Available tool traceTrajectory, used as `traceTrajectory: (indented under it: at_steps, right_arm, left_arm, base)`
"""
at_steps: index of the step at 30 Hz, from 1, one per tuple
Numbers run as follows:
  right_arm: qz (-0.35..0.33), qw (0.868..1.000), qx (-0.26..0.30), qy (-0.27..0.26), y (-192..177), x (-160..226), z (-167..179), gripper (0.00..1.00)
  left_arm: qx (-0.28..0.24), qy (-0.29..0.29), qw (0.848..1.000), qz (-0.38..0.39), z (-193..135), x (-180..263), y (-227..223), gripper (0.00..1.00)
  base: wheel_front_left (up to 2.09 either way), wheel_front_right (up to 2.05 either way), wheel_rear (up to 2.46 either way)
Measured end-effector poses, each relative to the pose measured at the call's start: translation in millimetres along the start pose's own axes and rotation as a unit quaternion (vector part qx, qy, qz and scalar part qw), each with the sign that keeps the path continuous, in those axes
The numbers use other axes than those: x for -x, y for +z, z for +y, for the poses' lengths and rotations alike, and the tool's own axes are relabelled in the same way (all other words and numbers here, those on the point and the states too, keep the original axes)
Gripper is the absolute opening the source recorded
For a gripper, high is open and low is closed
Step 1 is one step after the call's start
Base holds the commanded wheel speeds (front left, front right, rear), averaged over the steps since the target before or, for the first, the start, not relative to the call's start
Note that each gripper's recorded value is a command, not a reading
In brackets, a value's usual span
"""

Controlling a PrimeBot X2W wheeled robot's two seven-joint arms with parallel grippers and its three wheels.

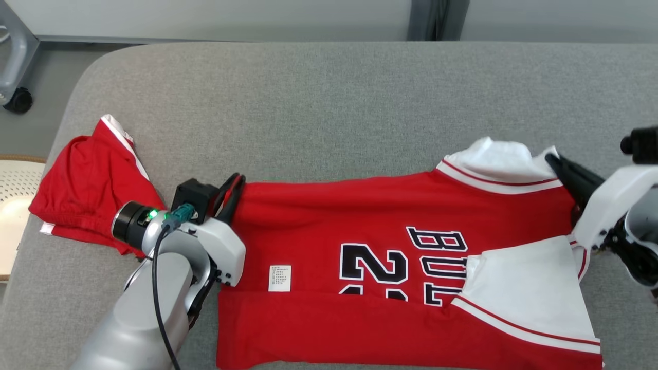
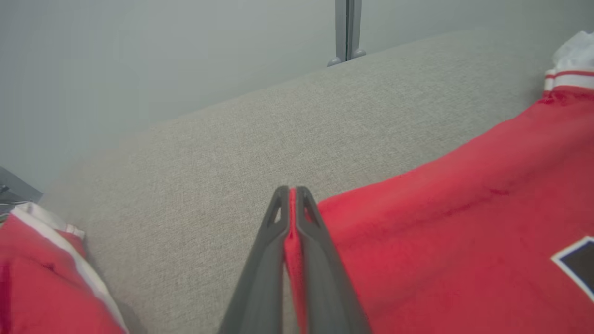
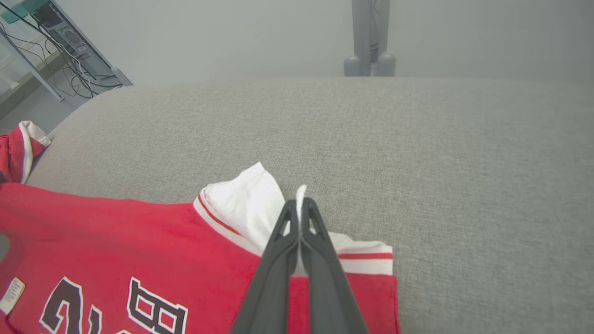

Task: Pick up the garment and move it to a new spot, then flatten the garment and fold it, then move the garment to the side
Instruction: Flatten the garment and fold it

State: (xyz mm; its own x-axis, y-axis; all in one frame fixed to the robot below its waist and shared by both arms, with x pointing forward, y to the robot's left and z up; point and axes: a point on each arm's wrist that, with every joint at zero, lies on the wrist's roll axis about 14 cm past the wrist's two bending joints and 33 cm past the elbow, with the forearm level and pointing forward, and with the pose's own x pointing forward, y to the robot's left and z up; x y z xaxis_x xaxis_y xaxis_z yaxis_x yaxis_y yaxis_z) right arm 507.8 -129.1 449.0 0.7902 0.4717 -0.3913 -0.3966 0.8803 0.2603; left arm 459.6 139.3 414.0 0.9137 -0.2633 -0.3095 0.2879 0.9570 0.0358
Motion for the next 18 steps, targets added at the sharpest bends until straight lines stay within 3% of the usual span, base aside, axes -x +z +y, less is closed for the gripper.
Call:
traceTrajectory:
  at_steps: [18]
  right_arm:
    - [0.084, 0.996, 0.001, 0.014, -51.0, 71.3, 18.5, 0.0]
  left_arm:
    - [-0.08, -0.039, 0.996, 0.016, -25.0, 53.0, -8.1, 0.0]
  base:
    - [0.0, 0.0, 0.0]
